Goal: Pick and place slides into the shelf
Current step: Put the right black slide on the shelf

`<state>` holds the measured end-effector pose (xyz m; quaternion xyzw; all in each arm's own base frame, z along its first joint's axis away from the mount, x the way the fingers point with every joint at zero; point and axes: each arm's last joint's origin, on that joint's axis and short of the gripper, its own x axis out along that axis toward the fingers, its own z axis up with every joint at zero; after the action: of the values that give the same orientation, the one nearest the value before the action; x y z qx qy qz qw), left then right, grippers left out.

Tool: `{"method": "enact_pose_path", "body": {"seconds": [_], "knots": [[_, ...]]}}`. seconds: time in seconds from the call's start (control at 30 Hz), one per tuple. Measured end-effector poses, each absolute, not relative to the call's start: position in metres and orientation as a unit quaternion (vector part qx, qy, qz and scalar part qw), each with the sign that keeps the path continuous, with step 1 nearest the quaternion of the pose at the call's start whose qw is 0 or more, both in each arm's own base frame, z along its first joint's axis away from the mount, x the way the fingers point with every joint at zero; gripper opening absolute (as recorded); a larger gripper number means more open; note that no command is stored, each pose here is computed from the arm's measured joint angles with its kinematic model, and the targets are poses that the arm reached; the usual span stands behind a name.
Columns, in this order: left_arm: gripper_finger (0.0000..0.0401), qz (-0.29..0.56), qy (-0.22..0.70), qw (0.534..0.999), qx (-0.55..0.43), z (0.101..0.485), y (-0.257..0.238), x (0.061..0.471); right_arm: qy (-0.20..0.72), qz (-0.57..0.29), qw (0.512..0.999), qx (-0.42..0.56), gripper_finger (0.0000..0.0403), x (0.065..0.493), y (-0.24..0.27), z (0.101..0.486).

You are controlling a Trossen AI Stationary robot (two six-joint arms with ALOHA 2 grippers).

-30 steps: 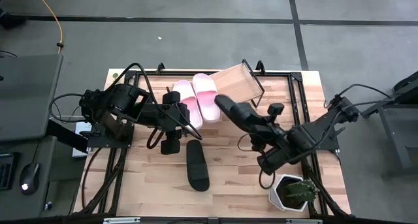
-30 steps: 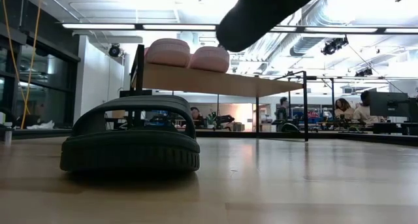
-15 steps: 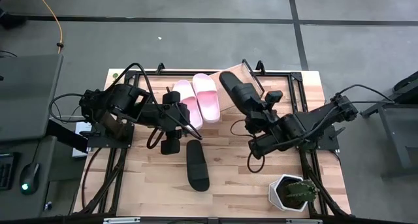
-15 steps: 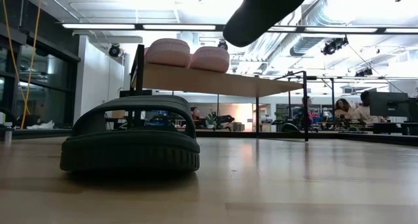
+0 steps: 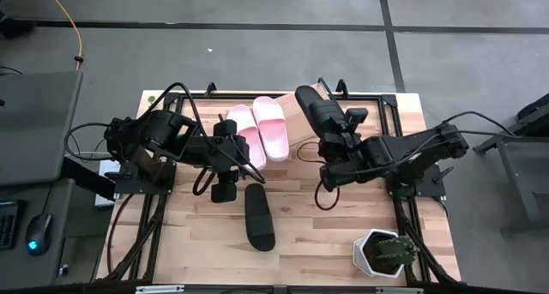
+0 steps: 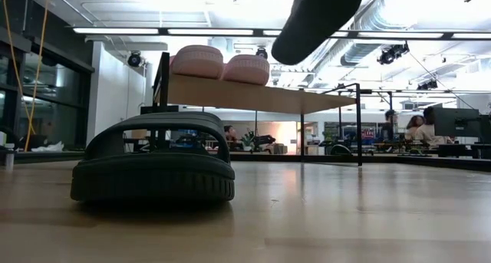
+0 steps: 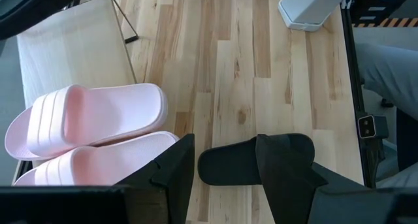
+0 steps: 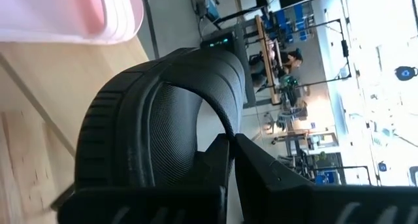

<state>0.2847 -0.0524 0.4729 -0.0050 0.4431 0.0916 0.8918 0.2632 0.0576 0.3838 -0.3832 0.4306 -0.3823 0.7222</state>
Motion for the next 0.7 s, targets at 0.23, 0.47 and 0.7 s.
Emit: {"method": "enact_pose_path", "body": {"seconds": [0.23, 0.47, 0.7], "knots": [[0.0152, 0.090, 0.443, 0.892, -0.003, 0.473, -0.052, 0.285, 0.443, -0.387, 0.714, -0.380, 0.0000, 0.265, 0.049, 0.383], [0.0152, 0.094, 0.442, 0.892, 0.003, 0.473, -0.052, 0.285, 0.460, -0.396, 0.695, -0.385, 0.0000, 0.267, 0.036, 0.384], [0.0152, 0.096, 0.442, 0.892, 0.012, 0.473, -0.052, 0.285, 0.481, -0.399, 0.677, -0.389, 0.0000, 0.275, 0.016, 0.384]]}}
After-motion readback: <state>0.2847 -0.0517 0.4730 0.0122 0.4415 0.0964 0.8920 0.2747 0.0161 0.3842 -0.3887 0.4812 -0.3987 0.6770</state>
